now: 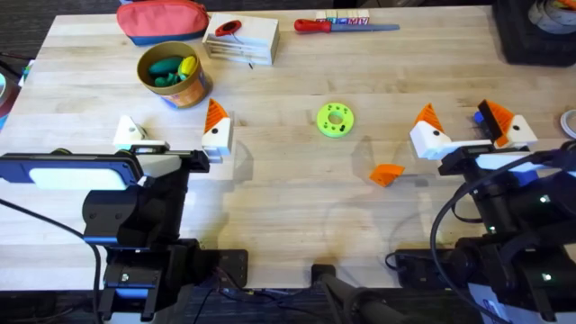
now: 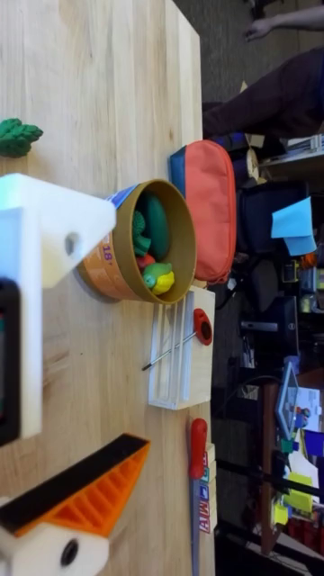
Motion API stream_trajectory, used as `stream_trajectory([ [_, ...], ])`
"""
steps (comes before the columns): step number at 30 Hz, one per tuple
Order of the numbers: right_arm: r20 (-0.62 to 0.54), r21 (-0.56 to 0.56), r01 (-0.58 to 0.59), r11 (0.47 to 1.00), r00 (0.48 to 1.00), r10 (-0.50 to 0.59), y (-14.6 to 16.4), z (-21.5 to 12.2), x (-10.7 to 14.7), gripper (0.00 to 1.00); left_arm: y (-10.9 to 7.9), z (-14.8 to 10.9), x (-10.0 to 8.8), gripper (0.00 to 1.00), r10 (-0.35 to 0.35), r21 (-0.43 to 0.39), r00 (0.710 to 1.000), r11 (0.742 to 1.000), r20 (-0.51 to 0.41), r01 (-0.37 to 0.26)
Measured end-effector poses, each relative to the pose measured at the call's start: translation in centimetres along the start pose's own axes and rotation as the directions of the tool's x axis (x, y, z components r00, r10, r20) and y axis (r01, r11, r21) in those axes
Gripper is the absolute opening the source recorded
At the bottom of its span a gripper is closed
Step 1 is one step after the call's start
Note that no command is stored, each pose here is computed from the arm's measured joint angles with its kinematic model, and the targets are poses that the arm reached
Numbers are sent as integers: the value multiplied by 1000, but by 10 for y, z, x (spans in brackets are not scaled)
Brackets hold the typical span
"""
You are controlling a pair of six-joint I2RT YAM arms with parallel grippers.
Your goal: Pick up the gripper from the table and insert it into the empty holder that is missing its gripper. Then pick up a screw, insert it into the mounting hole, and use the screwdriver to tighten it. Finally, clean up the table by picking up the vegetable and placing it into the bucket.
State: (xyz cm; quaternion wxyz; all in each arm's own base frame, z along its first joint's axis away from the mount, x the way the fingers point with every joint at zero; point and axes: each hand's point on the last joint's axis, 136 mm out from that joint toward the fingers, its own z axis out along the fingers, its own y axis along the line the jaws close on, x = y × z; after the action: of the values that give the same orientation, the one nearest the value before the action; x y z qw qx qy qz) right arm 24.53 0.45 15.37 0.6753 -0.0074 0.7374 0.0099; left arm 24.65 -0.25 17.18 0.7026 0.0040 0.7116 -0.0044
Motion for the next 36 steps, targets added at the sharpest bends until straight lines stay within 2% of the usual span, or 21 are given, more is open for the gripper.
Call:
stream_trajectory([
  [11,6,-1,0,1000,1000,0,0,0,-1,991,0,0,2,985,7,0,1000,1000,-6,-7],
  [14,15,-3,-3,1000,1000,3,1,0,-4,991,0,-1,11,986,-8,-2,999,1000,-51,8],
  [17,-44,2,-6,1000,999,6,0,-2,4,991,4,-6,15,986,-26,-25,993,999,-116,23],
  [20,-163,4,-11,1000,987,12,0,-10,13,991,9,-15,-1,986,-36,-58,987,998,-156,27],
  [21,-203,5,-13,1000,979,14,0,-13,13,991,11,-19,-11,986,-39,-68,985,997,-168,28],
  [24,-290,7,-17,1000,957,19,0,-23,3,991,16,-28,-34,985,-43,-101,974,995,-223,21],
  [27,-359,9,-18,1000,933,20,0,-31,-17,991,23,-34,-50,985,-45,-142,943,990,-331,-2],
  [29,-405,10,-19,1000,914,21,1,-35,-30,991,27,-34,-55,986,-47,-165,907,986,-418,-25],
  [33,-460,11,-20,1000,887,23,1,-33,-56,991,33,-28,-62,987,-47,-182,813,981,-580,-73],
  [36,-472,11,-20,1000,881,23,0,-27,-70,991,33,-12,-71,986,-48,-177,769,981,-638,-85],
])
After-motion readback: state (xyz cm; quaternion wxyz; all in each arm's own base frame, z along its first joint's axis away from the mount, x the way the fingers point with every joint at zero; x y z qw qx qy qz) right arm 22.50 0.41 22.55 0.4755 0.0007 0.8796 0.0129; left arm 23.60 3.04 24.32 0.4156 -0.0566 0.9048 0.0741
